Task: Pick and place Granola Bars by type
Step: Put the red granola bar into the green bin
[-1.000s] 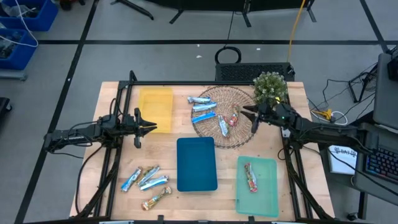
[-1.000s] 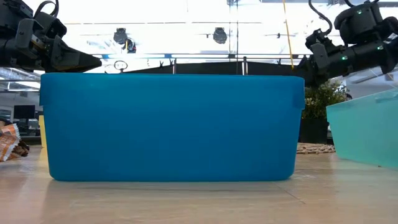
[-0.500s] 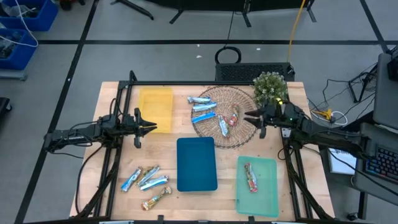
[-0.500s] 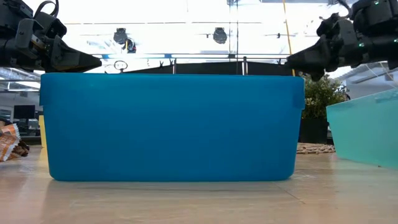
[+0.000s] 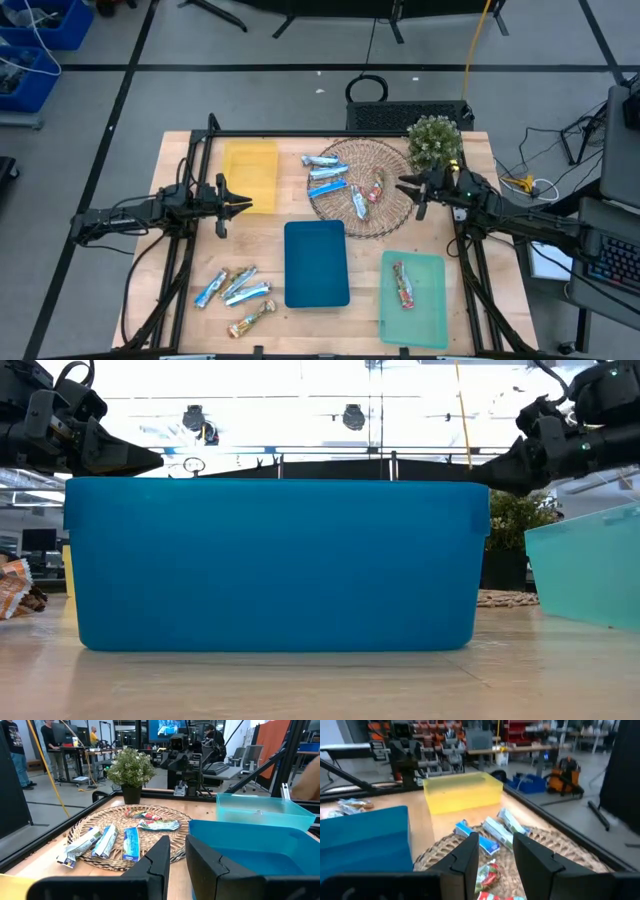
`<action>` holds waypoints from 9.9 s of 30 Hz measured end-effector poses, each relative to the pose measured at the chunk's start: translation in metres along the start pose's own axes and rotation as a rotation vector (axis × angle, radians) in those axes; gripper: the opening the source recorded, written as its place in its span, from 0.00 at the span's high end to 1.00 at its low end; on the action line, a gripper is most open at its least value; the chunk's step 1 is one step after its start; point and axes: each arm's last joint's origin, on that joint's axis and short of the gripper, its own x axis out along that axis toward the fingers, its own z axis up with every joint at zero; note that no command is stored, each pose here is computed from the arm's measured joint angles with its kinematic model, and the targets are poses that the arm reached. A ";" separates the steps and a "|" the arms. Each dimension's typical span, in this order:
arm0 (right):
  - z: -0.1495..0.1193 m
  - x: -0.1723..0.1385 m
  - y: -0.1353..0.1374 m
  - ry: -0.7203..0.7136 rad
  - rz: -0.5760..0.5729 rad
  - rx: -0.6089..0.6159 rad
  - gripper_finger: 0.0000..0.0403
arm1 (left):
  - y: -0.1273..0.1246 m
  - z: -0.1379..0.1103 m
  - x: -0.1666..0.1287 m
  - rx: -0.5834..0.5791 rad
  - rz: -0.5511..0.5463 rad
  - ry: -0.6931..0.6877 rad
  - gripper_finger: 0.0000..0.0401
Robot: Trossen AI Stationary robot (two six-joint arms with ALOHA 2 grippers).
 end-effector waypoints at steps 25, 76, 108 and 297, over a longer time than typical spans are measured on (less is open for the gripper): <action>0.001 0.001 0.012 -0.057 0.092 -0.027 0.83 | 0.000 0.000 0.000 0.000 0.000 0.000 0.83; -0.003 0.129 -0.016 0.954 -0.413 0.362 0.69 | 0.000 0.000 0.000 0.000 0.000 0.000 0.83; -0.014 0.139 -0.021 0.946 -0.410 0.442 0.69 | 0.000 0.000 0.000 0.000 0.000 0.000 0.83; 0.019 -0.049 0.183 0.993 0.034 0.259 1.00 | 0.000 0.000 0.000 0.000 0.000 0.000 0.83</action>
